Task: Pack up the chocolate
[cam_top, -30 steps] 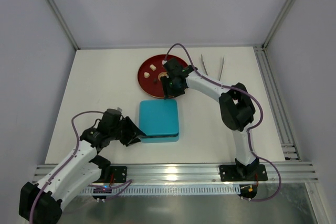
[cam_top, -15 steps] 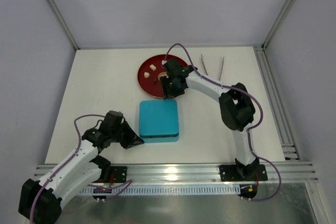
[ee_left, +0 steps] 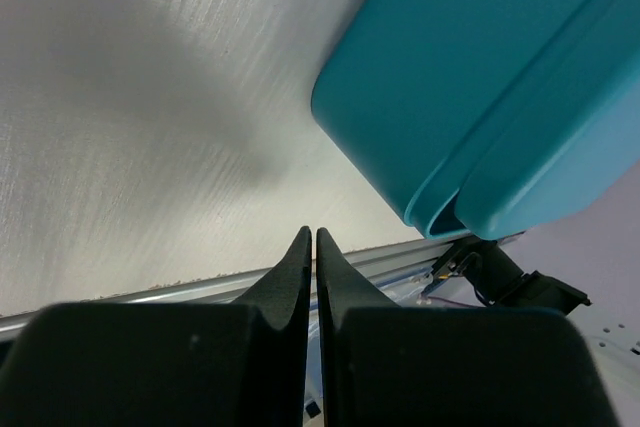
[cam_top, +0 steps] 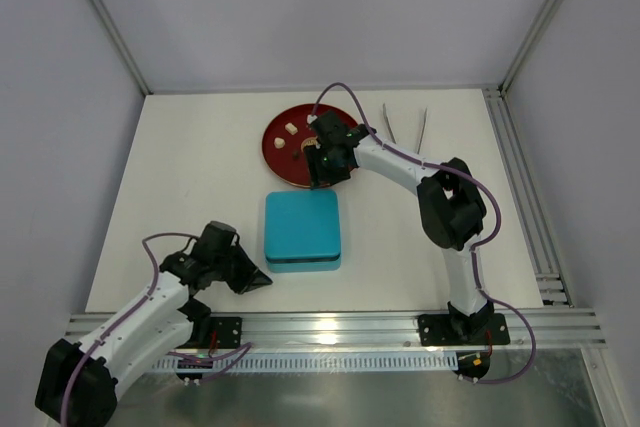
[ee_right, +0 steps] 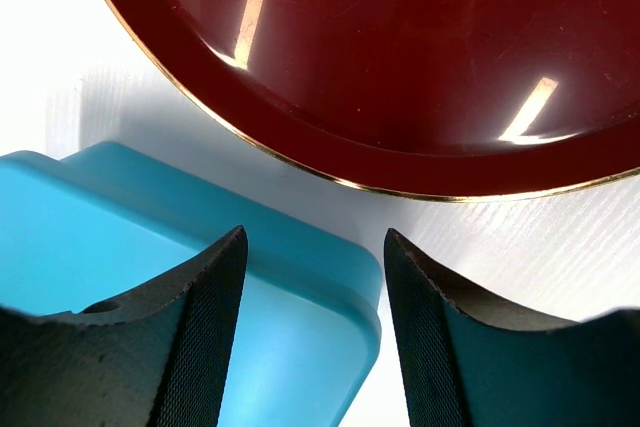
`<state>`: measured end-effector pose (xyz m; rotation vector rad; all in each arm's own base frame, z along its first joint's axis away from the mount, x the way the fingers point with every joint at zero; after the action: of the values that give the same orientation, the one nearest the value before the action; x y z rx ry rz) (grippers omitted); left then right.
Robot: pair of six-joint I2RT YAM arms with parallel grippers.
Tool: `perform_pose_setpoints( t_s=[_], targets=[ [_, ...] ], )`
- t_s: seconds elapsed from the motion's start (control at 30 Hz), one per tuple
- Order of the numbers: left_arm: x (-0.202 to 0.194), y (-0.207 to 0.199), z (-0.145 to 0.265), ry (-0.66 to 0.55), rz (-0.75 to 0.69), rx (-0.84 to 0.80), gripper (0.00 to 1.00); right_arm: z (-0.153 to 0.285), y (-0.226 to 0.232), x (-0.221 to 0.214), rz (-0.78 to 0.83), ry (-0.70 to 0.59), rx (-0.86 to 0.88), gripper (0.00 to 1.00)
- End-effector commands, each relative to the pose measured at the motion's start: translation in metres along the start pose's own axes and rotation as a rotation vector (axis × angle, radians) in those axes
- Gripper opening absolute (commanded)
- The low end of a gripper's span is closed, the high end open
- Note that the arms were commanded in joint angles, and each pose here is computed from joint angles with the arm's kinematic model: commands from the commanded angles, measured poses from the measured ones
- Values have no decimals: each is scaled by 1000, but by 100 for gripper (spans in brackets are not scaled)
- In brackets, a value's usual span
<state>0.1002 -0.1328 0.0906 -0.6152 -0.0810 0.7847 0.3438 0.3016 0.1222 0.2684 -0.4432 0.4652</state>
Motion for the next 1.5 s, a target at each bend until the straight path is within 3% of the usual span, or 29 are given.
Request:
perform_pose_setpoints(
  t_s=[0.0, 0.43, 0.93, 1.47],
  targets=[
    [2, -8, -4, -14, 46, -49, 1, 7, 6, 18, 29, -60, 34, 59],
    [5, -9, -14, -45, 309, -208, 1, 6, 13, 21, 77, -56, 54, 59],
    [10, -16, -18, -70, 343, -225, 0, -3, 31, 17, 190, -9, 74, 59],
    [11, -19, -17, -78, 344, -231, 0, 0, 34, 11, 201, 1, 67, 59]
  ],
)
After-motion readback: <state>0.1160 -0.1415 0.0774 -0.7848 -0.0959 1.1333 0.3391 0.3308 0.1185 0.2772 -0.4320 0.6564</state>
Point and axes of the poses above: each gripper's point midway between its finger pads, its own z axis back along the fingers, its own y axis along the line the jaws close on, x = y × z, the point moved 6 cm from there along z, back along the fingers, and after that the axes turned 9 degrees about z, right-handed, at the moved point
